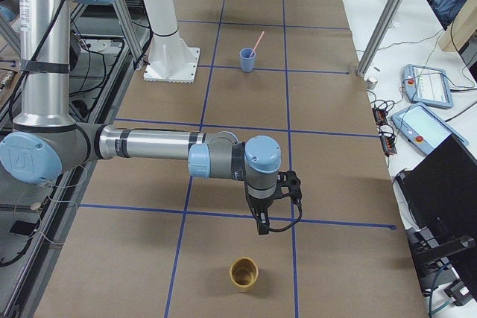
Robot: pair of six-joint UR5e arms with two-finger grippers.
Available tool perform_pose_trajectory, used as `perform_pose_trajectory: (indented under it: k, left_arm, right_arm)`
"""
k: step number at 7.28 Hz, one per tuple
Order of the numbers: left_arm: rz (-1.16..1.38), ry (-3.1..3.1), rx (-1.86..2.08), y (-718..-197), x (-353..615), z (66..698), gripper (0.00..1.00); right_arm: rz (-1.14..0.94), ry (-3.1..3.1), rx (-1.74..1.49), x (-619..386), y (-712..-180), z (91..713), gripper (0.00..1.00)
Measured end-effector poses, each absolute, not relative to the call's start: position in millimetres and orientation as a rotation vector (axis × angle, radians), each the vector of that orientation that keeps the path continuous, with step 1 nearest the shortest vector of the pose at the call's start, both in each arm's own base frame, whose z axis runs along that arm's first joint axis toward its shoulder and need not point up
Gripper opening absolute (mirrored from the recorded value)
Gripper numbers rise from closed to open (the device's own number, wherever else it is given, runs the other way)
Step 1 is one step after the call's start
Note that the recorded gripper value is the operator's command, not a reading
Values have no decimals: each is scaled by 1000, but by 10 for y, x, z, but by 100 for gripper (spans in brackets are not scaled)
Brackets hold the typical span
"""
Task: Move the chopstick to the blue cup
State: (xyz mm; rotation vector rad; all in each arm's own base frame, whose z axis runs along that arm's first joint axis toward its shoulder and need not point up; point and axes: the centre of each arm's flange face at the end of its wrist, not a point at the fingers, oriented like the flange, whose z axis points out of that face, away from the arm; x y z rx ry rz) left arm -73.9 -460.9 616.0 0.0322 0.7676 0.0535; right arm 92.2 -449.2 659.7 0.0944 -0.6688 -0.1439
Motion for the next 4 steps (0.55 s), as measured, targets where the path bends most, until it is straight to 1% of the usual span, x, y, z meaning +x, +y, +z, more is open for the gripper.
perform_pose_trajectory:
  k: [4]
  left_arm:
    - [61,767,50,-4617,-741,6089,99]
  right_arm:
    - [-125,-705,64,893,-4374,6726,100]
